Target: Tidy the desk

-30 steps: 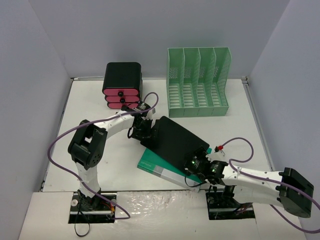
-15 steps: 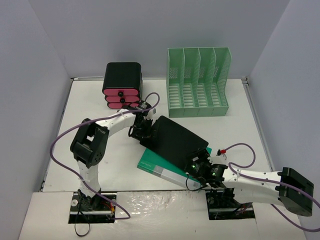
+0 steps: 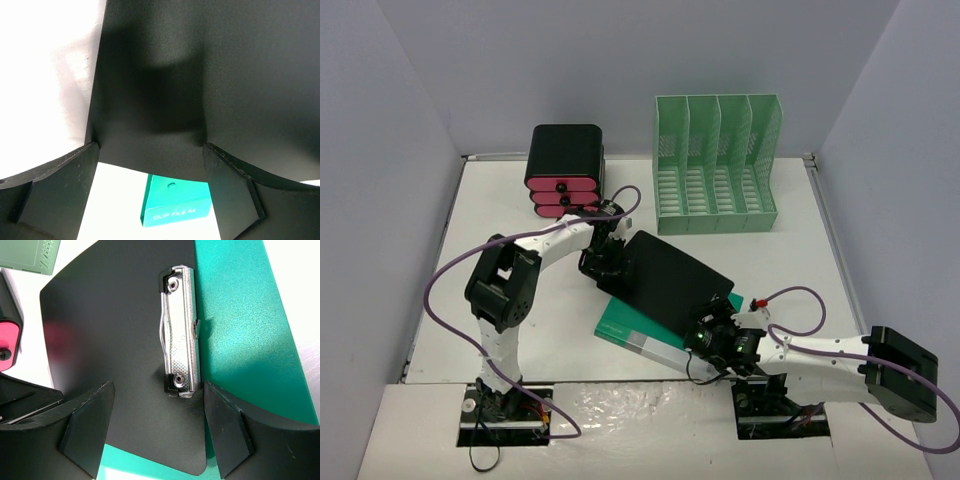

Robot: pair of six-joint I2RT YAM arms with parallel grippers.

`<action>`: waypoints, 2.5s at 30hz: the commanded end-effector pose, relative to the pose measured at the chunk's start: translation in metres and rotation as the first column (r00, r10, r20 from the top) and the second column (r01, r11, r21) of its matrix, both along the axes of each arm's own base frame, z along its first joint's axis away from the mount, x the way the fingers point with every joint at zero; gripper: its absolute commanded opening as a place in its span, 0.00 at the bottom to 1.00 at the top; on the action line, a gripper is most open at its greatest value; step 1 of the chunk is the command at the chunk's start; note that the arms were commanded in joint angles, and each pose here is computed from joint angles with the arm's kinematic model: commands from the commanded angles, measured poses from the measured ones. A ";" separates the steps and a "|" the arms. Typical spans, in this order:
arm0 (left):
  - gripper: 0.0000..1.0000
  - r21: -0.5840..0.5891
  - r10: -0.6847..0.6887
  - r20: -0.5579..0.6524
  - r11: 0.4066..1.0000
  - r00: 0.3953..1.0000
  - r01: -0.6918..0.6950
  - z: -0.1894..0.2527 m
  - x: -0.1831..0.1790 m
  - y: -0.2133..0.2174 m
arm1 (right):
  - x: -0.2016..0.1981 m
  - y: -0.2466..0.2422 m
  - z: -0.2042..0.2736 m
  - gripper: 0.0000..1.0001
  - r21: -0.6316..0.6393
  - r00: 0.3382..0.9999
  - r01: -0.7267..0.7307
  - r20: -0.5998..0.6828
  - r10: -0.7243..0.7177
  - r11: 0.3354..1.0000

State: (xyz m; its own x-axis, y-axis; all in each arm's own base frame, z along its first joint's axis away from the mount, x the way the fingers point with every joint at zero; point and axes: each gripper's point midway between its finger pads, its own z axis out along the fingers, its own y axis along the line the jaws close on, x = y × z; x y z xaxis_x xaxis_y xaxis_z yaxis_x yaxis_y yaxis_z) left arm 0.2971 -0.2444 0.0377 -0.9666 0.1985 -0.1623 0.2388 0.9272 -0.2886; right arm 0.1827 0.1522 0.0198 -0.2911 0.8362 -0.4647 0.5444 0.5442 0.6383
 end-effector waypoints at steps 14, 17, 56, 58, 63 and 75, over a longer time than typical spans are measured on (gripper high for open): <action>0.74 -0.002 -0.035 -0.074 0.999 0.997 0.035 -0.004 -0.012 -0.007 | -0.023 -0.014 -0.037 0.62 0.030 0.997 0.002 -0.084 0.001 1.000; 0.69 -0.001 -0.034 -0.080 0.999 0.996 0.034 -0.006 -0.013 -0.007 | -0.021 -0.011 -0.034 0.62 0.047 0.998 -0.006 -0.064 0.009 0.999; 0.63 0.040 0.016 0.153 0.999 0.988 -0.023 0.067 0.004 0.015 | 0.030 0.069 0.119 0.00 -0.327 0.932 -0.296 0.104 0.346 0.897; 0.63 0.041 0.023 0.175 0.999 0.984 -0.030 0.075 0.005 0.017 | 0.033 0.073 0.136 0.00 -0.344 0.928 -0.297 0.114 0.354 0.891; 0.64 0.034 0.036 0.236 0.998 0.971 -0.046 0.105 0.011 0.020 | 0.037 0.073 0.162 0.00 -0.380 0.925 -0.291 0.124 0.360 0.878; 0.76 0.034 0.065 0.397 0.996 0.915 -0.085 0.189 0.019 0.038 | 0.040 0.088 0.226 0.00 -0.486 0.885 -0.285 0.198 0.421 0.826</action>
State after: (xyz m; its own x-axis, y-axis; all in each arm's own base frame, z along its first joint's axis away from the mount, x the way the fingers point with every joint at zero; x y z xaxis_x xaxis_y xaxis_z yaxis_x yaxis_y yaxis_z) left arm 0.3207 -0.2194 0.1763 -0.8860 0.1614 -0.4346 0.2522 0.9544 -0.1596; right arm 0.2124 0.2433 0.2011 -0.4393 0.4556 -0.7743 0.1290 0.8849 0.4475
